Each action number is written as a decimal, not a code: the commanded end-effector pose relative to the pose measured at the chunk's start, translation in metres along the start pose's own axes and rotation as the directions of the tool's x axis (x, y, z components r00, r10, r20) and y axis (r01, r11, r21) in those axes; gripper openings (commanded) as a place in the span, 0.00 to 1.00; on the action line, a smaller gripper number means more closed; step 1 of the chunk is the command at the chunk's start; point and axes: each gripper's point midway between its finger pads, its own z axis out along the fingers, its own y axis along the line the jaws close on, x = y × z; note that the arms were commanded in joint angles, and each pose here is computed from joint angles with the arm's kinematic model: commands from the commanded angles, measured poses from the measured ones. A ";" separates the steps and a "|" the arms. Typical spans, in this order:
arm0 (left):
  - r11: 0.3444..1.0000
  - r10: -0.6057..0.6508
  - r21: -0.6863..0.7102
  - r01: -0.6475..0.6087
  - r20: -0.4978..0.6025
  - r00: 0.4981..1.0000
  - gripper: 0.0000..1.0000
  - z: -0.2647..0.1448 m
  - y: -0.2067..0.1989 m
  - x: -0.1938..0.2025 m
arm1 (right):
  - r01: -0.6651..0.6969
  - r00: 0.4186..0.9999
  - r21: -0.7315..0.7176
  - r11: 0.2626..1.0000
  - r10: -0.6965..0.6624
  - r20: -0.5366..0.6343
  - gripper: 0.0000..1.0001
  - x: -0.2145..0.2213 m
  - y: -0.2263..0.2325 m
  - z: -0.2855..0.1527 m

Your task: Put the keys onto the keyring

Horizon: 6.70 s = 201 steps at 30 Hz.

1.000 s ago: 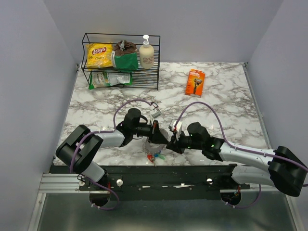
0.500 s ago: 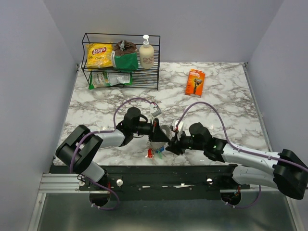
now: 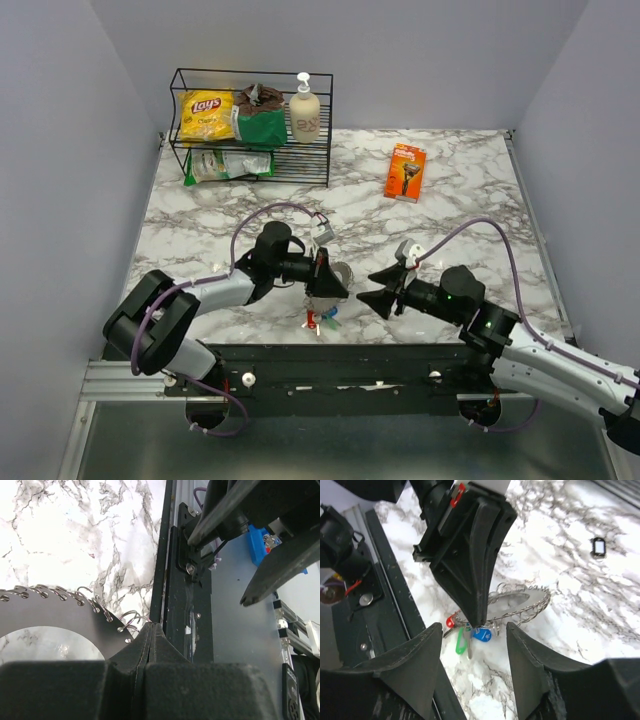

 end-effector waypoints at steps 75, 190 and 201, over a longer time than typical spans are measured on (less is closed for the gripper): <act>0.977 -0.108 0.201 0.069 0.191 0.976 0.00 -0.021 -0.086 -0.079 | -0.039 0.991 -0.114 0.993 0.053 0.125 0.18 -0.036 0.022 0.013; 0.909 -0.030 -0.412 -0.055 -0.197 0.980 0.32 0.000 -0.001 -0.019 | 0.005 0.993 -0.128 0.992 -0.020 -0.114 0.01 0.026 0.019 0.013; 0.903 -0.045 -0.426 -0.054 -0.220 0.974 0.00 0.003 0.006 -0.014 | 0.001 0.992 -0.125 0.992 -0.017 -0.121 0.01 0.028 0.018 0.014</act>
